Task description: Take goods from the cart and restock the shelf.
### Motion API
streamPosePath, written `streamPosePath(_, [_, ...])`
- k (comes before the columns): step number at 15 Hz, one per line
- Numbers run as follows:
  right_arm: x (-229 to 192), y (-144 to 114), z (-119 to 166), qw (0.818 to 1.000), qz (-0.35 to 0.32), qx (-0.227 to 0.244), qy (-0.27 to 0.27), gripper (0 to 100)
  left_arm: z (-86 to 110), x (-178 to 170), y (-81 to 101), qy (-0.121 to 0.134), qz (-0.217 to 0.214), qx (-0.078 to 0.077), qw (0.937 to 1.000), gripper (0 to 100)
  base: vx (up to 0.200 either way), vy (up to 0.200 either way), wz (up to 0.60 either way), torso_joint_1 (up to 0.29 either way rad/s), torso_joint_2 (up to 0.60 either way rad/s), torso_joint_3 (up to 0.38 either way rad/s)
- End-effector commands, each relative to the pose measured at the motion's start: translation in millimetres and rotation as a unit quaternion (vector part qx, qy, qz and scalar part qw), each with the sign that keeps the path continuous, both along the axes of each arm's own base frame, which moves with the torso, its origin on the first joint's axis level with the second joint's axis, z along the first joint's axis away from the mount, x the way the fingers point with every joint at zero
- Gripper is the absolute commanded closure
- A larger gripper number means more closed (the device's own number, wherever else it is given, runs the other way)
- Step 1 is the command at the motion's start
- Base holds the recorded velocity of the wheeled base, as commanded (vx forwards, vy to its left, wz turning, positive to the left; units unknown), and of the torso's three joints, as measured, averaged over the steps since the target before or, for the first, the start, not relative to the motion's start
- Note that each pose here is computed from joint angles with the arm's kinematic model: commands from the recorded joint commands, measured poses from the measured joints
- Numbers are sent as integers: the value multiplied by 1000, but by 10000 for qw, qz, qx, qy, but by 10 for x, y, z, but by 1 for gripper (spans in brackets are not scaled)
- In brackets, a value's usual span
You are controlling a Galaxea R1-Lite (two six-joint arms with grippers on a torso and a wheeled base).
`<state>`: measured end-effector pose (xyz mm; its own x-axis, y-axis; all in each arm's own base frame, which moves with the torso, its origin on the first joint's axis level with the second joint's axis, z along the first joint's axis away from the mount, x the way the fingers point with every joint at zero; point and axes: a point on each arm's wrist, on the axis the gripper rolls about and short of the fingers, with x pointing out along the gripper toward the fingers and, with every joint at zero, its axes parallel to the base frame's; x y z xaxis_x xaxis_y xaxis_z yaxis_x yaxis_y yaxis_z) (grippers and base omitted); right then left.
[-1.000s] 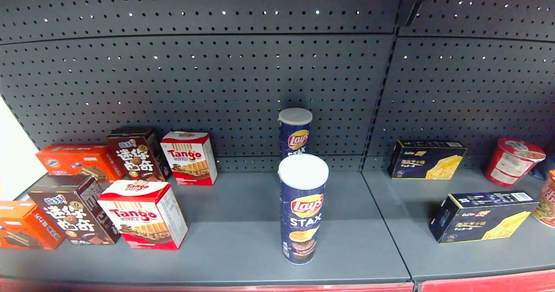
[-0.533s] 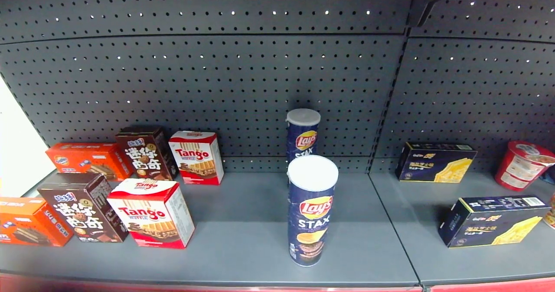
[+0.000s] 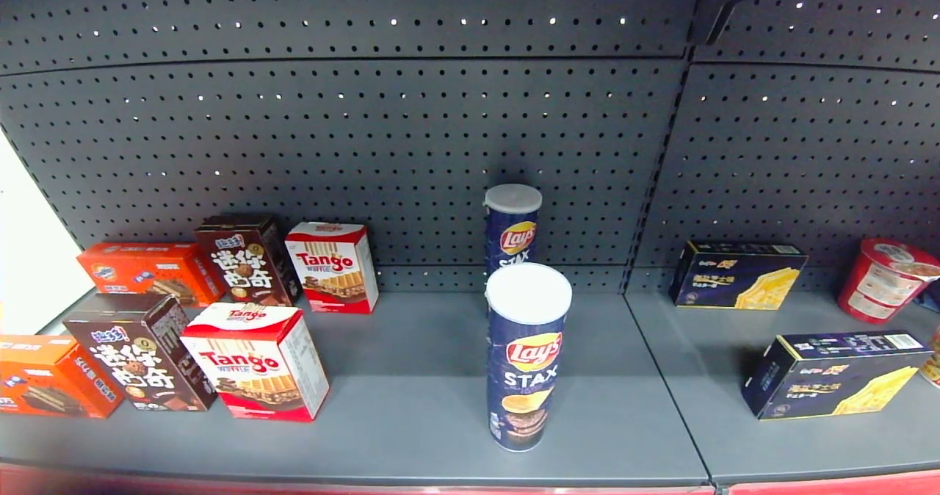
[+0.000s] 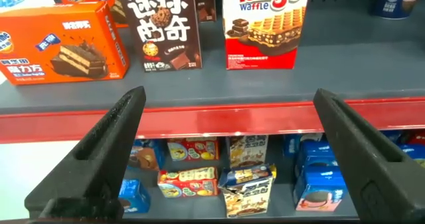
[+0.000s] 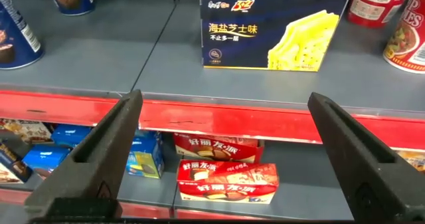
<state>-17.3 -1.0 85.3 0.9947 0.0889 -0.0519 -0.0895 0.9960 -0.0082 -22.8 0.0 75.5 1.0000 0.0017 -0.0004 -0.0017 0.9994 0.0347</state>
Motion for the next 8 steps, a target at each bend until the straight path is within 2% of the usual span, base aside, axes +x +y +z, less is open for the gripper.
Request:
streamPosePath(1, [2,0,1,10000,7,-2,9,0,0,0,0,-2,7,-5,10000,0,0,0,0,0,0,0])
streamPosePath(3, [2,0,1,10000,7,-2,9,0,0,0,1,-2,22,-5,10000,0,0,-200,0,0,0,5])
streamPosePath(8, [2,0,1,10000,7,-2,9,0,0,0,1,-2,15,-81,10000,0,0,0,0,0,0,0])
